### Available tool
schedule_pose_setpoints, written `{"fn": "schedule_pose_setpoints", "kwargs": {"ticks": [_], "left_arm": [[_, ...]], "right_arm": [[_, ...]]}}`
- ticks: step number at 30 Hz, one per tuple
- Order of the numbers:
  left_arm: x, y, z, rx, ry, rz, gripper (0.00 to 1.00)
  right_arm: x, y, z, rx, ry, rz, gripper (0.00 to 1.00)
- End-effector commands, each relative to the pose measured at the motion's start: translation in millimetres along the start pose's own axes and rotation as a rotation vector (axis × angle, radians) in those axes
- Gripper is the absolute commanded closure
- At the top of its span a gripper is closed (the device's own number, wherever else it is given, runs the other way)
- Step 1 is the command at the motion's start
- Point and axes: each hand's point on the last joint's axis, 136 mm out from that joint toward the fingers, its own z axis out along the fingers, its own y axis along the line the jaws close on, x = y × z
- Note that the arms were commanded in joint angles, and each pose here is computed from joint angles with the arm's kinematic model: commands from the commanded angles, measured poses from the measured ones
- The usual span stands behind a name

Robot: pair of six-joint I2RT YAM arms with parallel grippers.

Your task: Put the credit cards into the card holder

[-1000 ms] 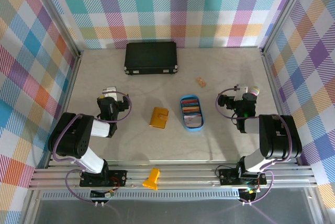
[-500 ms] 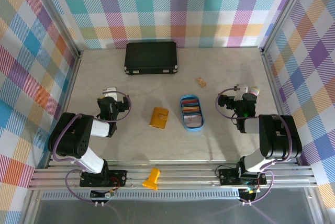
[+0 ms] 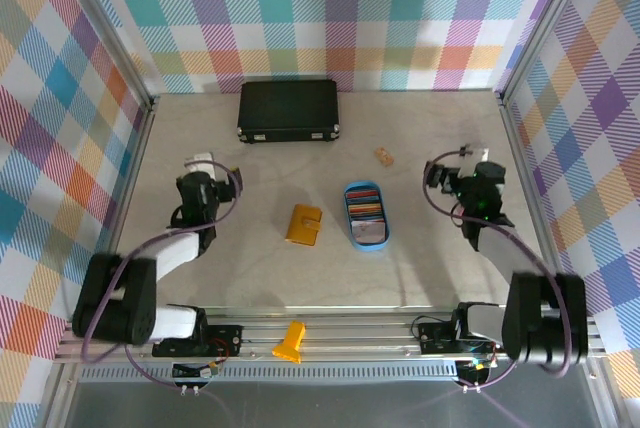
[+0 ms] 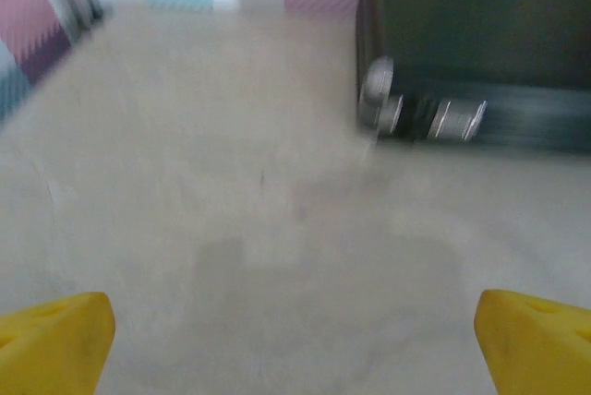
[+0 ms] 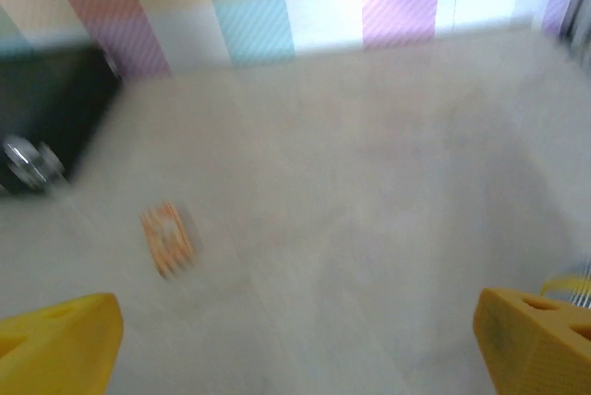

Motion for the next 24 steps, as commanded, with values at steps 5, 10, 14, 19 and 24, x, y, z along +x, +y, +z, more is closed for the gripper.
{"fn": "schedule_pose_setpoints", "kwargs": {"ticks": [5, 10, 14, 19, 24], "left_arm": [[-57, -61, -58, 0.348, 0.145, -0.338, 0.03], [-27, -95, -78, 0.524, 0.387, -0.449, 0.03], [5, -107, -85, 0.584, 0.533, -0.497, 0.04], [35, -112, -87, 0.597, 0.652, -0.513, 0.04], [63, -105, -90, 0.531, 0.78, -0.451, 0.05]], "right_arm": [[-5, 90, -57, -0.344, 0.191, 0.138, 0.11], [27, 182, -85, -0.582, 0.423, 0.075, 0.13], [61, 238, -88, -0.608, 0.592, 0.076, 0.13], [94, 275, -73, -0.519, 0.748, 0.046, 0.14], [118, 296, -54, -0.471, 0.865, 0.044, 0.16]]}}
